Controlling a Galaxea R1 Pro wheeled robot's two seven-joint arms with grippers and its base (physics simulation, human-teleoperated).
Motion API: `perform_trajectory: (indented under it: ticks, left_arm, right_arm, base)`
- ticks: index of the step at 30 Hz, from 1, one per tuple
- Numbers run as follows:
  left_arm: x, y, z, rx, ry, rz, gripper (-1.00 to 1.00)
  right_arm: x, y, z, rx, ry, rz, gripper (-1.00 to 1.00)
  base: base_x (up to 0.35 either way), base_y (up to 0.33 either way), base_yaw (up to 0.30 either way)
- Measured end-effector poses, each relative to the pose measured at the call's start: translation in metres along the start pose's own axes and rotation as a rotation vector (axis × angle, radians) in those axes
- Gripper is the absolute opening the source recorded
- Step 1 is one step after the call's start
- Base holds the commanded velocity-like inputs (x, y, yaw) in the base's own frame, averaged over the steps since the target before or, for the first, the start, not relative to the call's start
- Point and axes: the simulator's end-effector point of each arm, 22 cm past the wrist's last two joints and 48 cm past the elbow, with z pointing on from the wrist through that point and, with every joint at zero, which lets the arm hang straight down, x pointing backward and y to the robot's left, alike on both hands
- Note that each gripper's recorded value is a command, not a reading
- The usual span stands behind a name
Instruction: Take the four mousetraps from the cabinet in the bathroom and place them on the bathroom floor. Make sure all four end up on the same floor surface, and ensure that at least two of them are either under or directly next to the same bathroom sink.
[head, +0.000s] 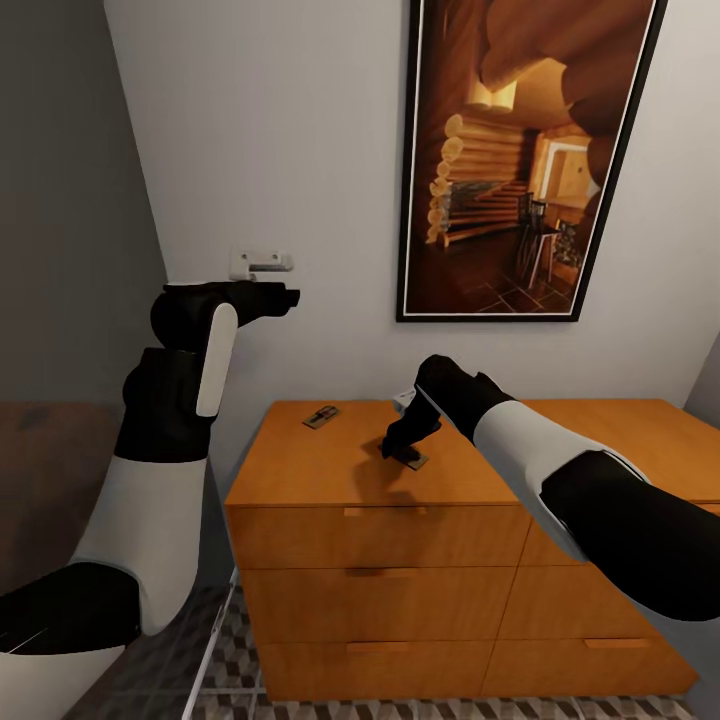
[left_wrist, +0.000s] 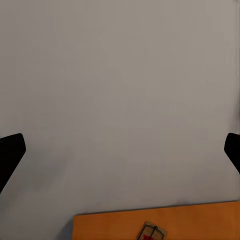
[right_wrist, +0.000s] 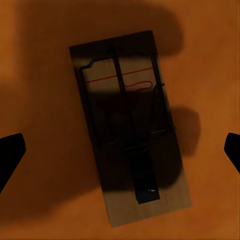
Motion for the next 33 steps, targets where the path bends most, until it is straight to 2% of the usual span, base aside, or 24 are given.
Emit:
perform_trajectory:
  ticks: [33]
  left_arm:
    - [-0.0001, 0.0004, -0.0019, 0.0, -0.005, -0.001, 1.0]
  right_arm:
    - [-0.0001, 0.0, -0.0001, 0.0, 0.0, 0.0, 1.0]
  base:
    - [0.0, -0.002, 0.0]
